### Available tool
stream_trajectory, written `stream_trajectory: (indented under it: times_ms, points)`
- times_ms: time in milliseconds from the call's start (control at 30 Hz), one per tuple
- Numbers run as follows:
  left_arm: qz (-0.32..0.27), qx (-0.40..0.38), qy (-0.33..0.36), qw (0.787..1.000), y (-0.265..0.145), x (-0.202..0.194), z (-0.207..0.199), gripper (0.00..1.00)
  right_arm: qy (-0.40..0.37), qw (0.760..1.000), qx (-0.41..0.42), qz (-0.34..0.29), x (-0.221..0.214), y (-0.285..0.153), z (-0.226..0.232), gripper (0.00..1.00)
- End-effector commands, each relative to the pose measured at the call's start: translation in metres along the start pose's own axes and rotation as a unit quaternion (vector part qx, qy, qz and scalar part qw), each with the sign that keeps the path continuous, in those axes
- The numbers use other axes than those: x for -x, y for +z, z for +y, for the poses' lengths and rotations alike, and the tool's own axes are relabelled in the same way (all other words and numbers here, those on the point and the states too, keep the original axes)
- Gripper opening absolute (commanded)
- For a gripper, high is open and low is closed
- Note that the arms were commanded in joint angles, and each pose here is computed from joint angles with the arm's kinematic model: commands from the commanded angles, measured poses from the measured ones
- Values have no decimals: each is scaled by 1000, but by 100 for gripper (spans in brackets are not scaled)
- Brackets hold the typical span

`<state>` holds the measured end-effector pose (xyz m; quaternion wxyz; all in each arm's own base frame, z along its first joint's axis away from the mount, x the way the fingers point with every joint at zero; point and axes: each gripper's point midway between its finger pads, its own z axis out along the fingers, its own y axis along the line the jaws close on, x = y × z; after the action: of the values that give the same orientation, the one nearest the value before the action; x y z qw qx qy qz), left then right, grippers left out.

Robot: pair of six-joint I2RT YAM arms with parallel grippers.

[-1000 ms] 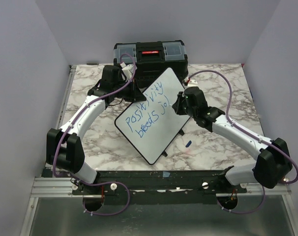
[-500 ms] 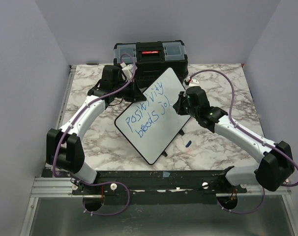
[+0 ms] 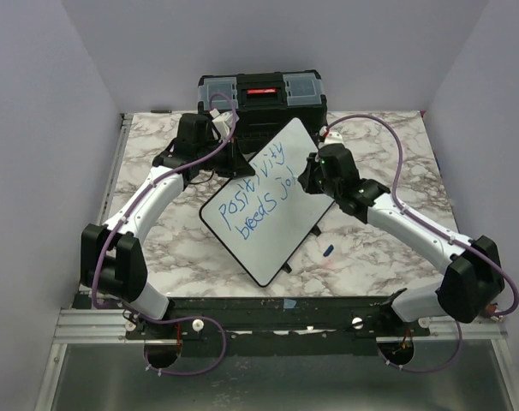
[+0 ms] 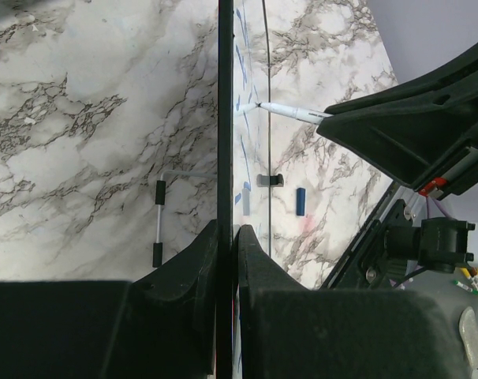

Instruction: Write a sentence on the whiteboard

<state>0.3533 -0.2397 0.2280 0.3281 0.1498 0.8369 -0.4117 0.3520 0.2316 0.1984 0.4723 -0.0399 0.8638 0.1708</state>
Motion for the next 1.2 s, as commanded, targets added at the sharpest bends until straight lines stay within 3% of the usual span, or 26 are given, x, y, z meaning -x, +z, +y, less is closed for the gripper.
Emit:
stream_trajectory:
  times_ms: [0,1167]
  points:
    - [1,4,49,999,-2,-2,-1,0,0,1000,-9,-20,15,5,1,1]
    - [2,4,48,999,-2,-2,-1,0,-11,999,-48,15,-13,6,-19,1]
